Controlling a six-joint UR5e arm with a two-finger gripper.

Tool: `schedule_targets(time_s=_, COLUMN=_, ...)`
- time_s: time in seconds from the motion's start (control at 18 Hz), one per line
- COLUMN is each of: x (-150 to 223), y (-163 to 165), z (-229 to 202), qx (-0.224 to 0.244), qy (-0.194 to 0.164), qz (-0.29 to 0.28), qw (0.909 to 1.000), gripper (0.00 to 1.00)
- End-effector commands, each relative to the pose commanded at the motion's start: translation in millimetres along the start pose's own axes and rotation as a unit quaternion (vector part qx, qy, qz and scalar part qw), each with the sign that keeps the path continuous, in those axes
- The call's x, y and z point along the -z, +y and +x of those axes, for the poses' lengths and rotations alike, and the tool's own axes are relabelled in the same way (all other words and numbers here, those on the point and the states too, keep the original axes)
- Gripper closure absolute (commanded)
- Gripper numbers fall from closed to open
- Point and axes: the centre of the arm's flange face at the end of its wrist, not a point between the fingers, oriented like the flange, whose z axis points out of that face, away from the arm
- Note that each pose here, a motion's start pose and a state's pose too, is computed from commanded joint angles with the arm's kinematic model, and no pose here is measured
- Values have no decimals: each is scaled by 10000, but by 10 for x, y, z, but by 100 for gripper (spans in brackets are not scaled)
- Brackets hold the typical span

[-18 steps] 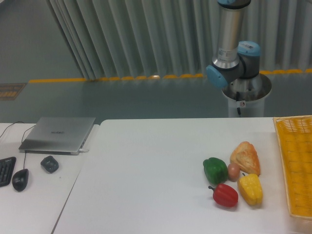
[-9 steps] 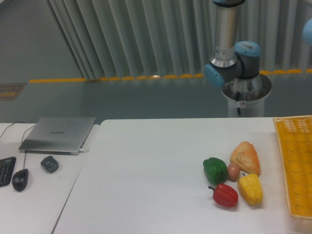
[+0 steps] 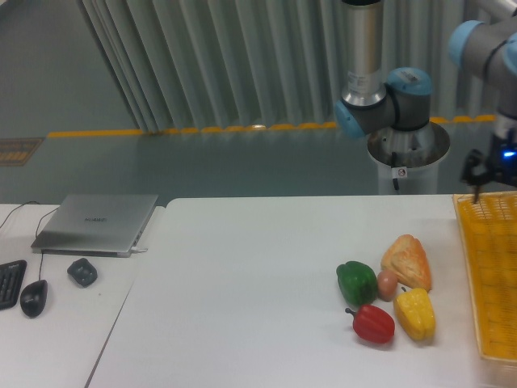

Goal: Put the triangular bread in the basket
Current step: 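Move the open gripper over the triangular bread and lower toward it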

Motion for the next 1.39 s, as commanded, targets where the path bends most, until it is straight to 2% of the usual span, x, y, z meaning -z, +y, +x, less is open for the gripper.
schedule_targets(time_s=0.33, x=-327, y=-282, z=353, qx=-429, qy=220, qz=-193, qw=9986, gripper=0)
schedule_targets(time_s=0.61, x=-491, y=-411, z=450, qx=-714, qy=69, qz=-626, qw=9955, gripper=0)
schedule_targets(time_s=1.06, x=-588, y=-489, z=505, qx=-837, qy=115, qz=-720, qw=9938, gripper=0)
schedule_targets(time_s=1.39, x=-872, y=-590, z=551, qx=-1039, qy=306, qz=-895, qw=9901, gripper=0)
